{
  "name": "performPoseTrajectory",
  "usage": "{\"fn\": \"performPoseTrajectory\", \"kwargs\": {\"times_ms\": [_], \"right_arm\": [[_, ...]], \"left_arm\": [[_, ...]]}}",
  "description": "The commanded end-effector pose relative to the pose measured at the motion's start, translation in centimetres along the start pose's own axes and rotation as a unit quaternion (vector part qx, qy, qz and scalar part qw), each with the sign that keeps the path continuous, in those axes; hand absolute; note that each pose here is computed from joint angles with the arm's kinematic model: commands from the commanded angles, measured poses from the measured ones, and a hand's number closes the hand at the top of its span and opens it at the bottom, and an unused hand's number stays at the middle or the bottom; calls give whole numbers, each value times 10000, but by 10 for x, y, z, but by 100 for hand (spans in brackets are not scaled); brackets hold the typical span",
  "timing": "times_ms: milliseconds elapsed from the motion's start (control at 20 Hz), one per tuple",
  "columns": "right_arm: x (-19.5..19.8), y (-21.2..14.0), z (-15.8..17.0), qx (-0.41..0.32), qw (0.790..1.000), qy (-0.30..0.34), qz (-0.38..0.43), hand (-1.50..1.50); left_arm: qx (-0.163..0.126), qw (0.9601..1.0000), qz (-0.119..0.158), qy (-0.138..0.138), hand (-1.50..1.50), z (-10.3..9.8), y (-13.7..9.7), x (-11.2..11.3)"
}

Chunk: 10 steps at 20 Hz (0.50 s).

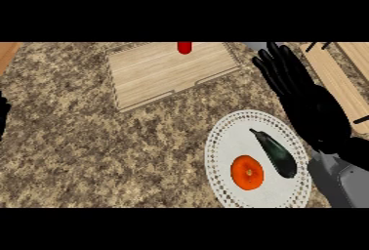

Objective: Pick the eggplant from the placemat and place it in the tiered shelf

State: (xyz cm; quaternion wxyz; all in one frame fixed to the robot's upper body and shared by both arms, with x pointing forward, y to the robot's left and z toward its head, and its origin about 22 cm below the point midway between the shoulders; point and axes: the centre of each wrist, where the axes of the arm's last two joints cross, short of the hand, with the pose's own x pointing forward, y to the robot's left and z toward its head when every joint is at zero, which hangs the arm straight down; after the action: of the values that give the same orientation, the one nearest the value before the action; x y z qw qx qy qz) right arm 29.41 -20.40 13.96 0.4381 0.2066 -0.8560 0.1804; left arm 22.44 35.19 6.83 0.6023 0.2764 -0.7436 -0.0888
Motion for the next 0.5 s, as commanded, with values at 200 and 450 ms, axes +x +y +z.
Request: {"fn": "performPoseTrajectory", "kwargs": {"times_ms": [200,450], "right_arm": [[-63,-1,23,-806,9604,2538,818,150],[-70,-61,85,-2158,8366,3539,3582,150]], "left_arm": [[-603,9845,853,1411,0,10,-26,-29],[-685,9719,1163,1931,0,22,-32,-40]]}}
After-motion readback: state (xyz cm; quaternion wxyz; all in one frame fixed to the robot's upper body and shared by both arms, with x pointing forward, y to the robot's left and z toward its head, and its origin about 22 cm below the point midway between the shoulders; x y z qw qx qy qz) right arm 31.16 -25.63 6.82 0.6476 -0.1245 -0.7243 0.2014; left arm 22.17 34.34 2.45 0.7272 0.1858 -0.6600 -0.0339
